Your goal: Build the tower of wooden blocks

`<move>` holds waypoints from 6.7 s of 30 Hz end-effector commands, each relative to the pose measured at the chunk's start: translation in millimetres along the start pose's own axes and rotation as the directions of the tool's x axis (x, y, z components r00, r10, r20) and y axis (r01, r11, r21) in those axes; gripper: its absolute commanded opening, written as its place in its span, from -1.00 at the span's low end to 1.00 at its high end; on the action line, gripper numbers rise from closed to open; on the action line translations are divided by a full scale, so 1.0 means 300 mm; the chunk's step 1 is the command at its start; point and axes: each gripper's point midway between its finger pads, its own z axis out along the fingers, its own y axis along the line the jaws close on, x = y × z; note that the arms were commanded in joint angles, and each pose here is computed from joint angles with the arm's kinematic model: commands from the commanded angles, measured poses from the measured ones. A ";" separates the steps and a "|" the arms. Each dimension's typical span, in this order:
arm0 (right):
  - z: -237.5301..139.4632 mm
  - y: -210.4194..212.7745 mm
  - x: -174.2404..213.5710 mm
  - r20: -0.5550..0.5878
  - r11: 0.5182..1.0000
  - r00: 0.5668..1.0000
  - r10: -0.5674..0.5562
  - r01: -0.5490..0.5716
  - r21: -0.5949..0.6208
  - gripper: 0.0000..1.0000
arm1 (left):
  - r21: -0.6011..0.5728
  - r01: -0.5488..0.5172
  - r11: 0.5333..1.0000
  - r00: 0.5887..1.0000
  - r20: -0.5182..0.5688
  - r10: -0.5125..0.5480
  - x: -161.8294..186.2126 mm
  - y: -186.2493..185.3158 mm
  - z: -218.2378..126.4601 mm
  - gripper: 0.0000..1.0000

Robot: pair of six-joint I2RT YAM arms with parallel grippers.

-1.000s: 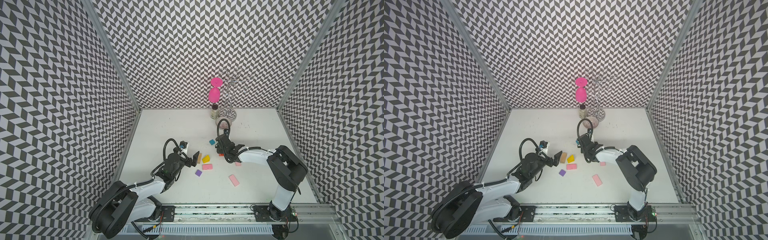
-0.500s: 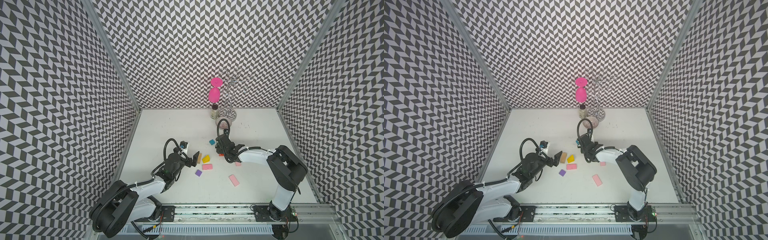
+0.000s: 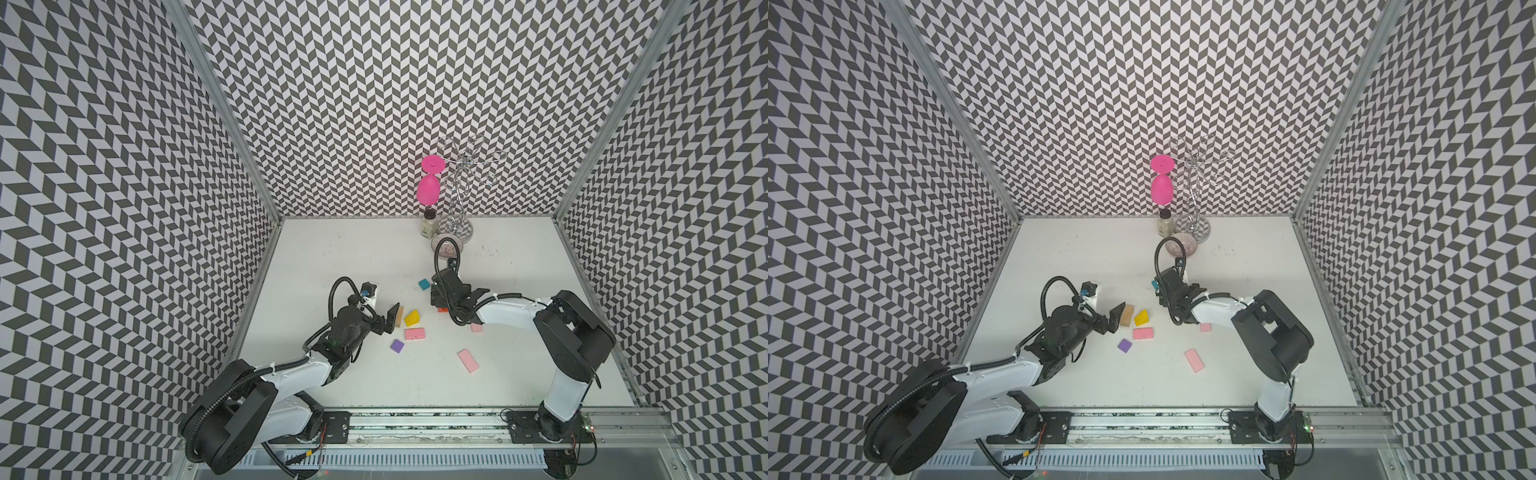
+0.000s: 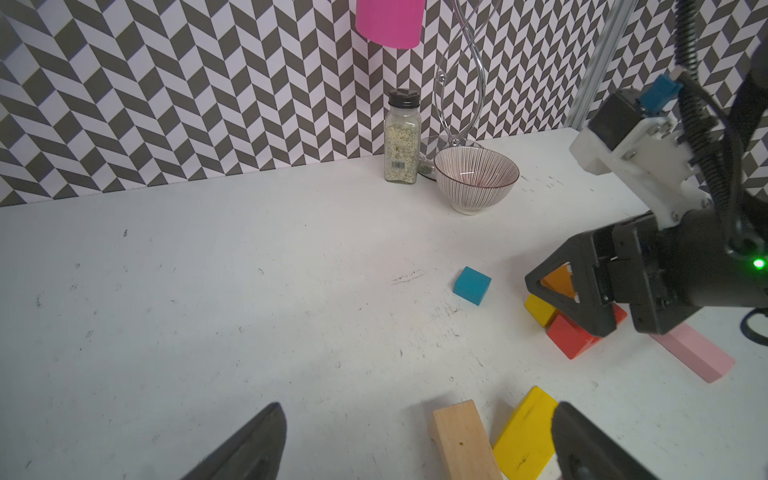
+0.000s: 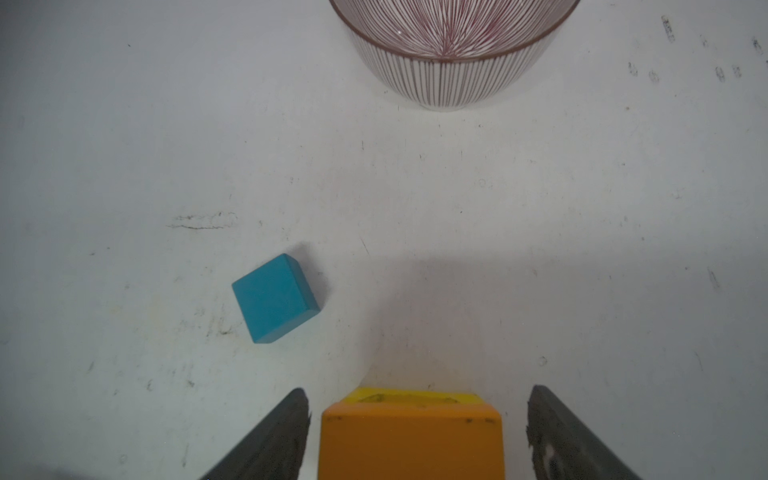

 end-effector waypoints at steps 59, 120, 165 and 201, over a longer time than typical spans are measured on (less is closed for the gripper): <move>-0.101 -0.027 0.205 0.047 0.994 0.999 0.018 -0.012 -0.107 0.60 | -0.047 -0.011 0.999 0.999 0.033 0.013 -0.039 0.005 0.000 0.94; -0.158 -0.080 0.119 0.099 0.970 0.992 0.083 -0.058 -0.237 -0.64 | 0.241 0.217 0.946 0.976 -0.043 -0.213 -0.100 -0.189 0.062 0.62; -0.111 -0.074 0.181 0.027 0.958 0.997 0.071 -0.060 -0.281 -0.61 | 0.247 0.203 0.948 0.974 -0.150 -0.169 -0.045 -0.278 0.205 0.38; -0.068 -0.079 0.169 0.021 0.973 0.997 0.072 -0.065 -0.223 -0.48 | 0.250 0.189 0.950 0.975 -0.164 -0.150 -0.033 -0.286 0.219 0.29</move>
